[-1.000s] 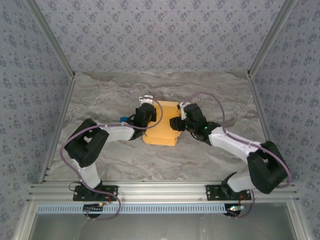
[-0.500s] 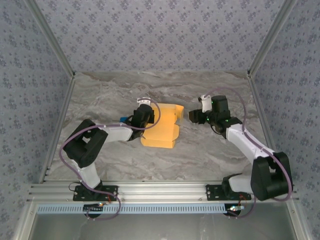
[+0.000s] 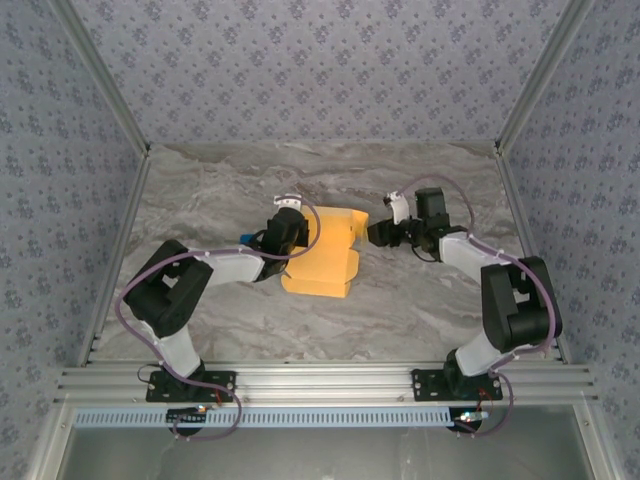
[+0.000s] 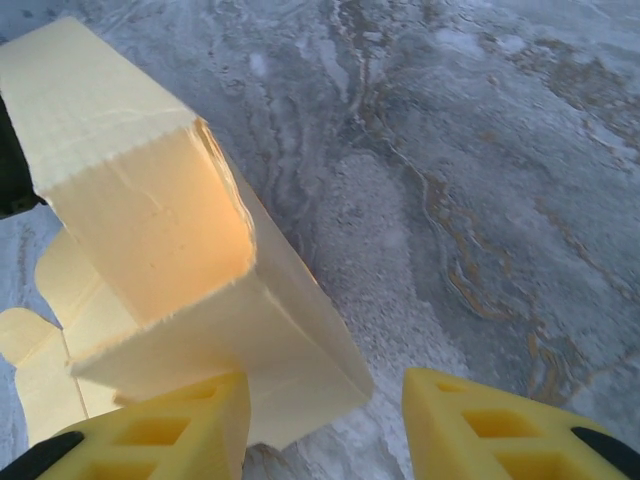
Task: Fold the paper box
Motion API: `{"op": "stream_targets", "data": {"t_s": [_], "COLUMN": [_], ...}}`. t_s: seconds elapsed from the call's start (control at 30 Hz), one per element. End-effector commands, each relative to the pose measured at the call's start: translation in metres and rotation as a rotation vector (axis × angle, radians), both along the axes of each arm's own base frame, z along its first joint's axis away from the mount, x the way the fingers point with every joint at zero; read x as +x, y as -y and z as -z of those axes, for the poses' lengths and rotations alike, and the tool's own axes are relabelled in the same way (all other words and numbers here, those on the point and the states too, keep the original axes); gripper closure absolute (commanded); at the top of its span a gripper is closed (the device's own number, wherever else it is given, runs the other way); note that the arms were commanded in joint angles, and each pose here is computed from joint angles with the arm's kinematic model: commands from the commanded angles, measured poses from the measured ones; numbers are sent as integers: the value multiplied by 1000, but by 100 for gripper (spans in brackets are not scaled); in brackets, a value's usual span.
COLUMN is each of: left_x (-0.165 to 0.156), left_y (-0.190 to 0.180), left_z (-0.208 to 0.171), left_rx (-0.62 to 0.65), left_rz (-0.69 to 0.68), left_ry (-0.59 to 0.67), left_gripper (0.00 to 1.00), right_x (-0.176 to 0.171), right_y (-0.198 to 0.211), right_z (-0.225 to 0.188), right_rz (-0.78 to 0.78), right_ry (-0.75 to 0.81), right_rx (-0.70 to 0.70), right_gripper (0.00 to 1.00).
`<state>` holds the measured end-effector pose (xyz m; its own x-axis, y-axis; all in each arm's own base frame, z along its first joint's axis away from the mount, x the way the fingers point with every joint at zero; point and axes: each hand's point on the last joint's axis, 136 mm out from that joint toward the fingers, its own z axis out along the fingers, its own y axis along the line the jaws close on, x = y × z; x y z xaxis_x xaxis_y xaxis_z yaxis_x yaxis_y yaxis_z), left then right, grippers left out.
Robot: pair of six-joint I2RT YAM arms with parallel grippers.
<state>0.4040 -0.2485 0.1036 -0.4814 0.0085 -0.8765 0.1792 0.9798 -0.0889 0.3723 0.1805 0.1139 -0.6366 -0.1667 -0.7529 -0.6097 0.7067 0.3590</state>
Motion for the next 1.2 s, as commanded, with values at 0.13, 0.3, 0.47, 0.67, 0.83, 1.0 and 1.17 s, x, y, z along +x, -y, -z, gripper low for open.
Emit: {"op": "stream_targets", "data": {"t_s": [0.13, 0.3, 0.47, 0.67, 0.83, 1.0, 1.17], "left_x": [1, 1, 2, 1, 1, 1, 1], "left_y": [3, 4, 5, 6, 7, 8, 9], "left_z": [-19, -19, -18, -18, -18, -18, -19], "left_rx": [-54, -54, -56, -58, -59, -62, -64], "left_rz": [4, 9, 10, 16, 18, 21, 26], "left_ry": [27, 26, 24, 22, 22, 21, 21], "left_gripper": [100, 100, 100, 100, 100, 100, 100], "right_x": [5, 2, 2, 4, 8, 14, 23], "right_y": [-25, -30, -35, -40, -45, -47, -46], "right_z": [-12, -12, -10, -8, -8, -7, -7], "right_rz": [-133, -162, -164, -150, -125, -79, 3], "right_ry": [47, 56, 60, 95, 141, 187, 238], "right_rx": [64, 63, 49, 15, -39, -97, -171], "right_gripper": [59, 59, 59, 62, 62, 62, 62]}}
